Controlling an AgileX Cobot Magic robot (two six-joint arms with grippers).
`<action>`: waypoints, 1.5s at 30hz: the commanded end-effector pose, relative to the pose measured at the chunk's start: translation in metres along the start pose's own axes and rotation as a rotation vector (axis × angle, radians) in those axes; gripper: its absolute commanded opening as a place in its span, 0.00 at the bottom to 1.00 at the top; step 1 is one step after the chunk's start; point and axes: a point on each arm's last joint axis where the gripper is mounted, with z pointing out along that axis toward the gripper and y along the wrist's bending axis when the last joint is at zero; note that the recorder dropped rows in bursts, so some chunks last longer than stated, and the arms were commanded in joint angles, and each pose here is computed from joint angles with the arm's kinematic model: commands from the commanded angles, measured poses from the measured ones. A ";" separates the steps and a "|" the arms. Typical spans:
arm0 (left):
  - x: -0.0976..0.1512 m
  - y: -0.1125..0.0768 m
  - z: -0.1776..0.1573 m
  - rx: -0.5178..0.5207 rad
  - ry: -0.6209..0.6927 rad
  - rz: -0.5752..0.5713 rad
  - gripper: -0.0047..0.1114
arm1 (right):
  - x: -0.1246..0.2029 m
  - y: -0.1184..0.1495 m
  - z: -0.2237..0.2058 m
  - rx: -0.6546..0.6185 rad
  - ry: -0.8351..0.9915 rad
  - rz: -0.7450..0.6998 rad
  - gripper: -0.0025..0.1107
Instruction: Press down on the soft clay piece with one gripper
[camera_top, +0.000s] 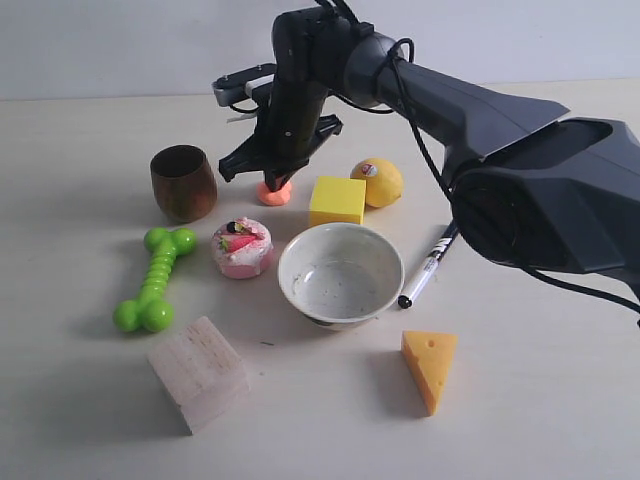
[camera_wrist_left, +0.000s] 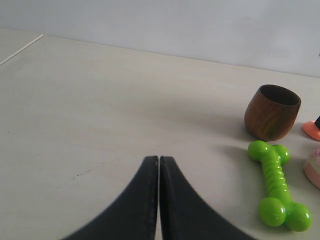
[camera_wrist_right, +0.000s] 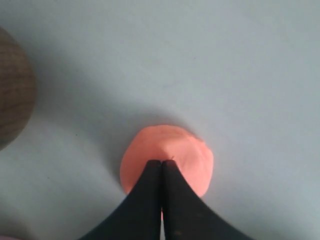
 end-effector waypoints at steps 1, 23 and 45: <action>0.001 0.000 0.000 0.002 -0.006 0.000 0.07 | 0.013 -0.002 0.025 -0.009 0.092 0.000 0.02; 0.001 0.000 0.000 0.002 -0.006 0.000 0.07 | 0.025 0.010 0.052 -0.032 0.151 -0.012 0.02; 0.001 0.000 0.000 0.002 -0.006 0.000 0.07 | 0.026 0.010 0.055 -0.030 0.157 -0.013 0.02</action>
